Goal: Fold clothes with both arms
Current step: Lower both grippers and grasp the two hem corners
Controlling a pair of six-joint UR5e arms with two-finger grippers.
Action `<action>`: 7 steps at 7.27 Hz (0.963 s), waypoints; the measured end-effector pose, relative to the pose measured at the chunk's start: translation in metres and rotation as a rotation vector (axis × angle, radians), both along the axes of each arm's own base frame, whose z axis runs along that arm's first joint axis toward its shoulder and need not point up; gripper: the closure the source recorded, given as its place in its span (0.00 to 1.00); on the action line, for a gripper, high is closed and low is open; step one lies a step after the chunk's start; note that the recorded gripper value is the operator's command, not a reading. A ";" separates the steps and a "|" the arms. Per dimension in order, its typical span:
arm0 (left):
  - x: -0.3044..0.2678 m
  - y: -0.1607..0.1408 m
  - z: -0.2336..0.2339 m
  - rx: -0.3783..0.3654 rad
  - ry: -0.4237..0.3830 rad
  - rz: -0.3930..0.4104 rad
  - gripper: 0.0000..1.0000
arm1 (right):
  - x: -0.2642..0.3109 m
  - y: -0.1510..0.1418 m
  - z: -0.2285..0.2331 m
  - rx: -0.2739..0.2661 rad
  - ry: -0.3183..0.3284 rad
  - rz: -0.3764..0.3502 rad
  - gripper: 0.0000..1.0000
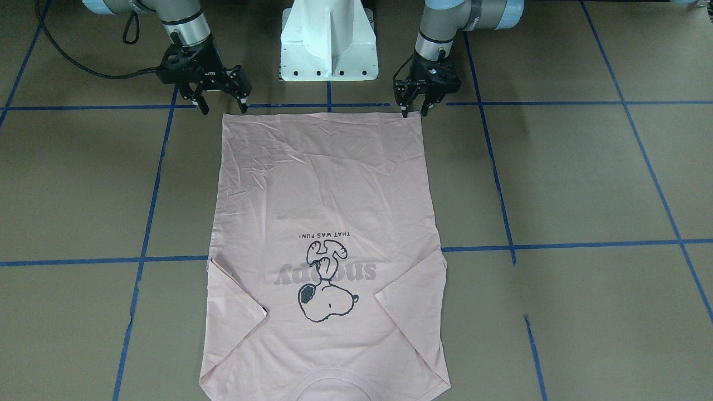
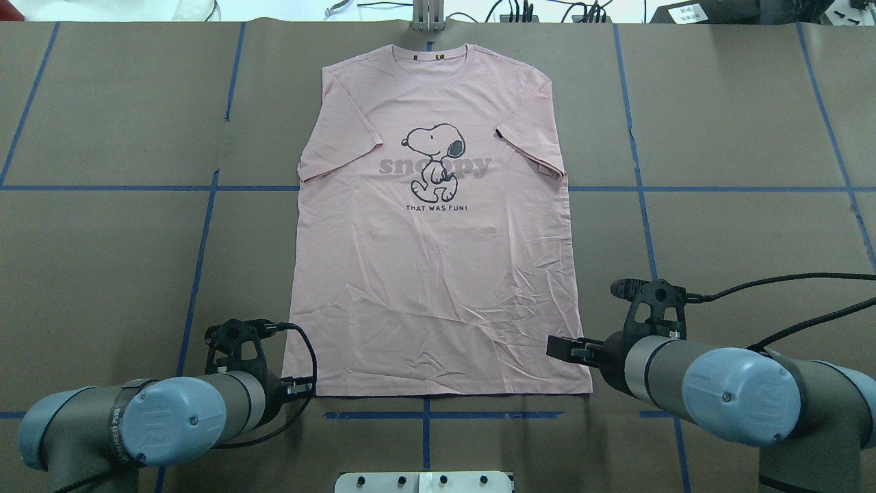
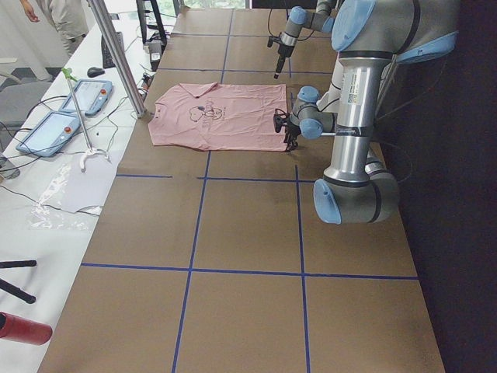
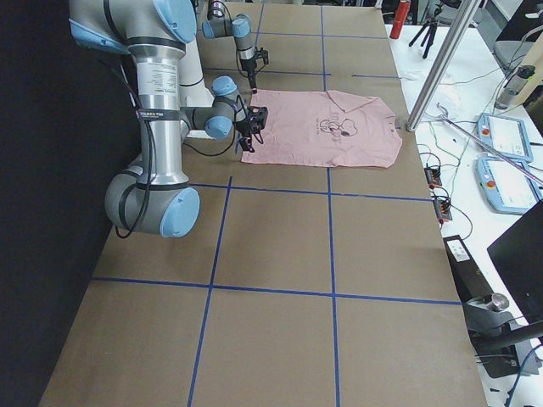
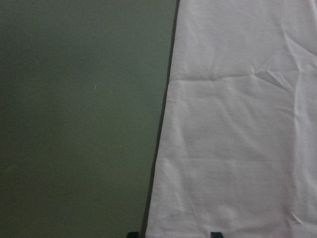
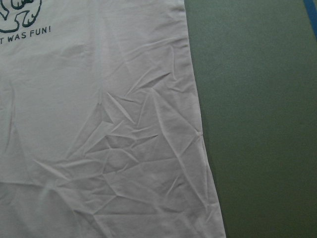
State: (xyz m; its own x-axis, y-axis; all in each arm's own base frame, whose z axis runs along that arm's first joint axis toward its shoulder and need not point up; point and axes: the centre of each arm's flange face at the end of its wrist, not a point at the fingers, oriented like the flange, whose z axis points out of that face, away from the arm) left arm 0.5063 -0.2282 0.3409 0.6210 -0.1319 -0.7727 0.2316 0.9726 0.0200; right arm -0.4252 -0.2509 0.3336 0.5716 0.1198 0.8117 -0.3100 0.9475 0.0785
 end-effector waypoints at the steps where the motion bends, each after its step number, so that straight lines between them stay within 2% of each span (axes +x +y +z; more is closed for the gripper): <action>1: 0.000 0.000 0.001 0.000 -0.002 0.000 0.50 | 0.000 0.000 0.001 -0.001 0.003 0.000 0.00; 3: 0.001 0.001 0.003 0.001 -0.005 0.003 0.52 | 0.001 0.000 0.004 0.000 0.008 0.003 0.00; 6: 0.003 0.006 0.003 -0.001 -0.006 0.012 0.73 | 0.001 0.000 0.004 0.001 0.009 0.005 0.00; 7: 0.003 0.007 0.003 -0.001 -0.005 0.015 0.93 | 0.001 0.000 0.004 0.001 0.009 0.005 0.00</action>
